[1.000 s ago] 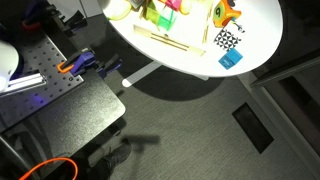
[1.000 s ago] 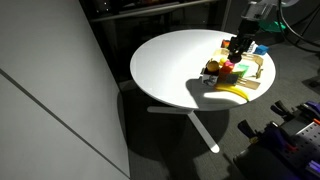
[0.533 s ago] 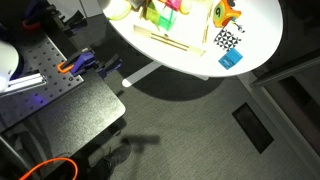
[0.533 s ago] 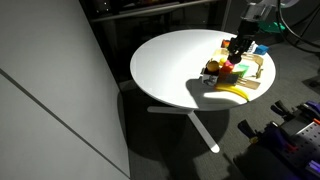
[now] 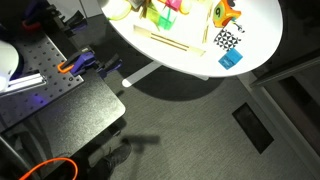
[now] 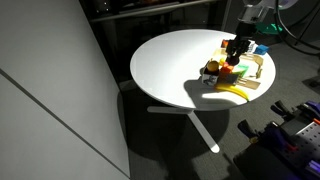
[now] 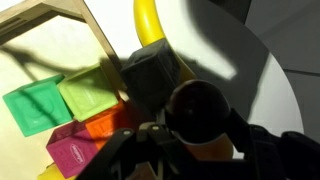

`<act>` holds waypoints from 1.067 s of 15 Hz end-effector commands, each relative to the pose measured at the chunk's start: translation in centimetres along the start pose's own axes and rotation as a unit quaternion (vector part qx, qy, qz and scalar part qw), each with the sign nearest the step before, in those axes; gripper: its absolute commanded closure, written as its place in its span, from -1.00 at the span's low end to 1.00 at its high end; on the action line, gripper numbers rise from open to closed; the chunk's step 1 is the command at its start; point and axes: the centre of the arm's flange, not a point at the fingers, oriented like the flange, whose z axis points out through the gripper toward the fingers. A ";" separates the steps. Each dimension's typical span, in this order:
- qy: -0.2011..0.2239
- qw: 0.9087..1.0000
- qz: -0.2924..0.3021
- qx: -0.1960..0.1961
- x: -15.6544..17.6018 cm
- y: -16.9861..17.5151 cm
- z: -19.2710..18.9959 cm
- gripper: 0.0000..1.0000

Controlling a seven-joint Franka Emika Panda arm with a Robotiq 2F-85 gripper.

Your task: Shift three objects from the tray to the table

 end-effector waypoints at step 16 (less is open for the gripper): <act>-0.062 0.987 -0.131 -0.061 0.0 -10.6 6.6 0.28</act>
